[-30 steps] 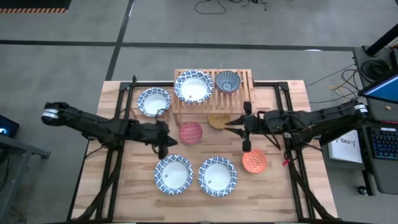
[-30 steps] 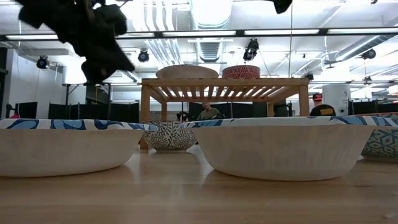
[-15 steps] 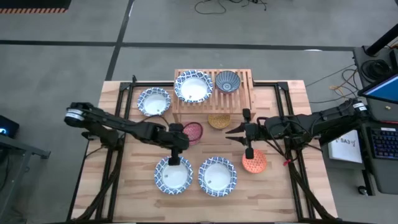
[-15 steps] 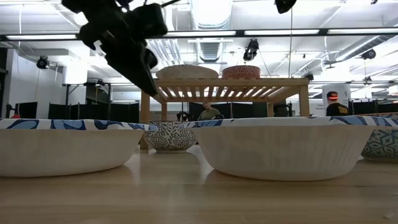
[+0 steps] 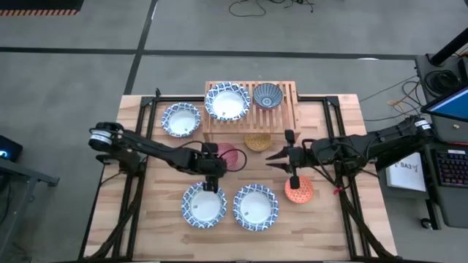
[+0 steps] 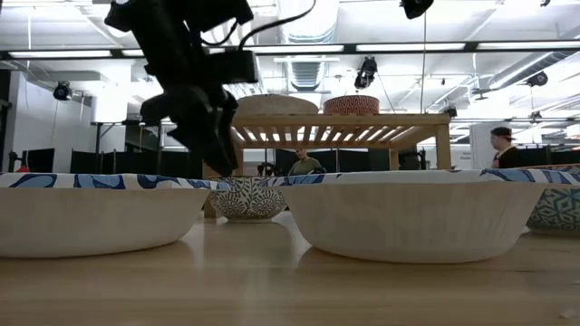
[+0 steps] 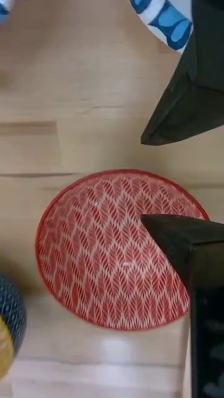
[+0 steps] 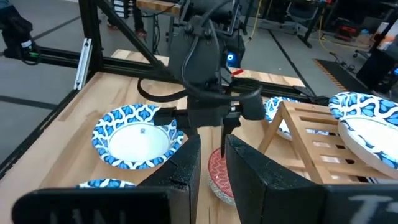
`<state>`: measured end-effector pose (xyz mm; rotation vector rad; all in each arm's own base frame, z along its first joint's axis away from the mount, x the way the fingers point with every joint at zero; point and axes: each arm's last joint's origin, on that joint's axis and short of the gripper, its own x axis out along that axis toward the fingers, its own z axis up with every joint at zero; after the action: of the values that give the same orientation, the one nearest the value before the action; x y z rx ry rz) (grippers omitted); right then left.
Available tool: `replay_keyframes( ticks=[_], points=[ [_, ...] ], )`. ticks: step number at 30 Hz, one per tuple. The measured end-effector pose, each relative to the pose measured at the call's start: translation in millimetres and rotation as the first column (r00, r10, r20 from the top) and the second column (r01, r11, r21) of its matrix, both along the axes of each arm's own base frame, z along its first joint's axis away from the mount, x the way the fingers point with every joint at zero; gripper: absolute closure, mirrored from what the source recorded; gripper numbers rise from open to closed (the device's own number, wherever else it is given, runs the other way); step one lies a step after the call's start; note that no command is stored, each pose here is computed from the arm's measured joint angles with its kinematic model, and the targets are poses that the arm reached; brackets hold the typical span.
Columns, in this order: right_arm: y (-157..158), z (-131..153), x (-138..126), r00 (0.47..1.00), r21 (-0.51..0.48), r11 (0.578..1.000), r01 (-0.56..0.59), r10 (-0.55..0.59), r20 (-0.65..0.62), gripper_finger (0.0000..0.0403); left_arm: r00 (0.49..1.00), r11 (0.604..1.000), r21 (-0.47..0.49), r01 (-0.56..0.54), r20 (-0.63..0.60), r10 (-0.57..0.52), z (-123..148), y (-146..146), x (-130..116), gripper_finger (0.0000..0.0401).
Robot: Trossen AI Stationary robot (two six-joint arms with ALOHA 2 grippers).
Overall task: Place and stack bowls onto a shelf
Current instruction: Stack the red bowl on top of the blue bowl on the shelf
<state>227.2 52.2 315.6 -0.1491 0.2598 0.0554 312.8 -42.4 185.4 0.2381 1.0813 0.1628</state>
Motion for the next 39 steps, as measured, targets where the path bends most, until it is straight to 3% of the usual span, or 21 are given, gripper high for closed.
replay_keyframes(
  ticks=[10,14,19,22,28,39],
  points=[
    [-0.1,-3.2,-0.8,0.999,0.002,1.0,0.001,-0.001,-0.033,0.0339,1.0,1.0,0.014,-0.003,-0.029,0.004,-19.4,-0.7,8.3,0.026],
    [-0.2,-3.6,-0.9,0.999,0.0,1.0,0.001,-0.001,-0.037,0.0339,0.999,1.0,0.015,-0.003,-0.035,0.004,-21.7,-0.8,8.8,0.0302],
    [-0.1,-3.9,-1.0,0.999,0.0,1.0,-0.003,0.003,-0.041,0.0339,0.999,1.0,0.013,-0.003,-0.037,0.003,-22.2,-0.7,9.0,0.0383],
    [-0.2,-5.5,-1.5,0.998,-0.004,1.0,-0.004,0.003,-0.058,0.0339,0.999,1.0,0.008,0.003,-0.045,-0.002,-20.0,-1.9,7.5,0.0392],
    [-1.3,-6.0,-5.7,0.997,-0.02,1.0,-0.008,0.006,-0.081,0.0339,0.999,0.999,0.015,0.036,-0.032,-0.035,6.5,-9.6,15.1,0.0398],
    [0.4,10.3,-35.0,0.996,-0.085,0.993,-0.087,0.086,-0.025,0.0339,0.968,0.969,0.056,0.242,0.054,-0.245,86.1,-49.5,30.9,0.0399]
  ],
)
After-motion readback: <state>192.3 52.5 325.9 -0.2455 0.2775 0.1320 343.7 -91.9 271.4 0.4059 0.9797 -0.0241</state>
